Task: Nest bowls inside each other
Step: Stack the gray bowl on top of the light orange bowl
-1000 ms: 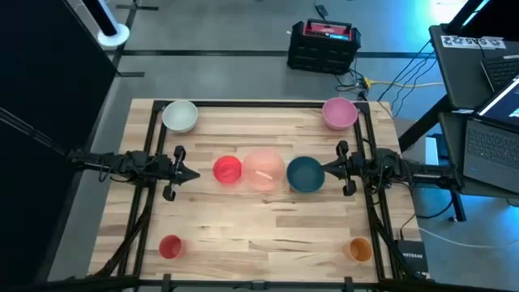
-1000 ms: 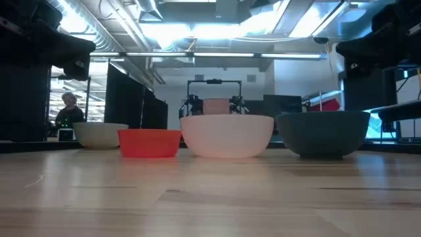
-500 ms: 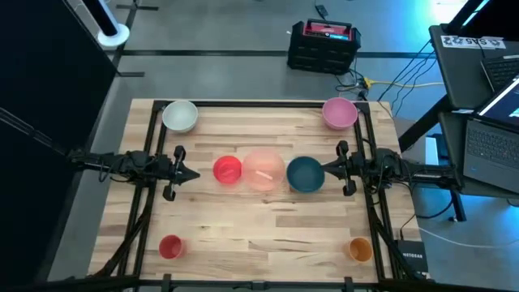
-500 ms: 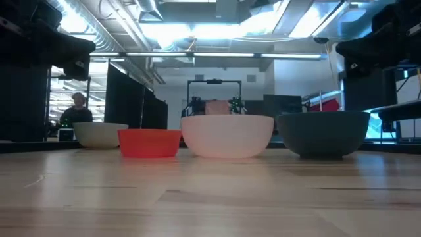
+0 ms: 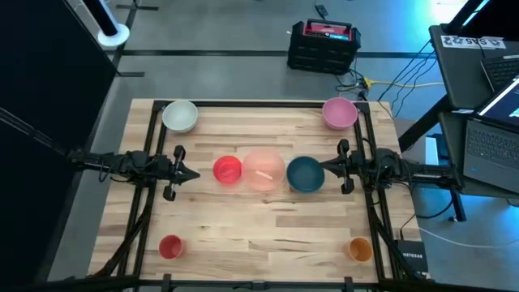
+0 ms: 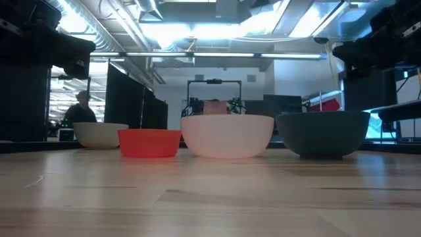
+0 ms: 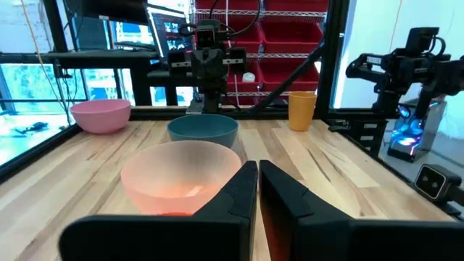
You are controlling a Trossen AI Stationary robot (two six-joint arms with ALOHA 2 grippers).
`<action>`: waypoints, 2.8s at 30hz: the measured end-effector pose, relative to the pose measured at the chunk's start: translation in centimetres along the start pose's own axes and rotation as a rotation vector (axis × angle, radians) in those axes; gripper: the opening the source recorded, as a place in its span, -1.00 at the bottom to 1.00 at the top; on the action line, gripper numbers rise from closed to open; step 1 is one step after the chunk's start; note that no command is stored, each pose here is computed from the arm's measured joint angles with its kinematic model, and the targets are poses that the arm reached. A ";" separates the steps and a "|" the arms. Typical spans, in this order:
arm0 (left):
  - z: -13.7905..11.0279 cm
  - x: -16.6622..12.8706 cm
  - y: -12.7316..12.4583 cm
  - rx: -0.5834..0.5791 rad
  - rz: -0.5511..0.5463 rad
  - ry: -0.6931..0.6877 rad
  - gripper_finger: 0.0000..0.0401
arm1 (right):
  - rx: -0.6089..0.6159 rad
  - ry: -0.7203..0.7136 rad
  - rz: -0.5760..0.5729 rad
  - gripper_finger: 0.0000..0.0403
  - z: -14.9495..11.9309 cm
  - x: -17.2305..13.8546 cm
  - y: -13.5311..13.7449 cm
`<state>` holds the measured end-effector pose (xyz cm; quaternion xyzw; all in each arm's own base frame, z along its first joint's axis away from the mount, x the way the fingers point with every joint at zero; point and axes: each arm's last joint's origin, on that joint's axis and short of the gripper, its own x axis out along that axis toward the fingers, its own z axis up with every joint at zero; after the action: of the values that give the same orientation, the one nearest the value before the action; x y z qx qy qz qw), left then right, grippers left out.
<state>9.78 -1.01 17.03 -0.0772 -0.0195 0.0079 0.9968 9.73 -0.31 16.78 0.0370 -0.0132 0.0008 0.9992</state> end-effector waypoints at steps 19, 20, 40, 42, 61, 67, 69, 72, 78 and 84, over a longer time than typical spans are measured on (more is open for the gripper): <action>8.7 -1.8 1.3 -0.220 0.440 0.108 -0.98 | -0.009 0.000 -0.082 -1.00 0.0 0.0 -0.2; 9.6 -1.9 1.4 -0.235 0.494 0.161 -0.94 | -0.005 -0.003 -0.094 -1.00 0.0 0.0 -0.3; 18.8 8.6 11.8 -0.351 1.034 1.061 0.00 | 0.117 -0.124 -0.427 -1.00 1.8 -0.6 -1.1; 17.3 9.5 14.1 -0.348 1.034 1.163 0.00 | 0.117 -0.119 -0.428 -1.00 2.0 -0.6 -1.1; 9.7 10.2 22.5 -0.554 1.040 1.383 -0.03 | 0.204 -0.011 -0.445 -1.00 1.1 -0.7 -1.1; 7.6 10.1 23.7 -0.567 1.020 1.418 -0.03 | 0.213 0.001 -0.448 -1.00 1.0 -0.8 -1.1; 6.7 10.0 23.9 -0.571 1.015 1.424 -0.03 | 0.215 0.003 -0.449 -1.00 1.0 -0.8 -1.1; 5.2 9.5 23.9 -0.578 1.020 1.421 -0.03 | 0.215 0.002 -0.450 -1.00 1.0 -0.8 -1.1; 3.3 8.7 23.6 -0.577 1.005 1.453 -0.31 | 0.215 0.001 -0.457 -1.00 1.0 -0.8 -1.2; 6.2 12.1 22.2 -0.419 0.871 1.469 -0.71 | 0.226 0.013 -0.461 -1.00 0.9 -0.8 -1.2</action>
<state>21.33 22.14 20.17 -0.2448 0.6569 0.3320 0.6312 8.95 -1.55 17.54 0.1503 0.0022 -0.2253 0.9626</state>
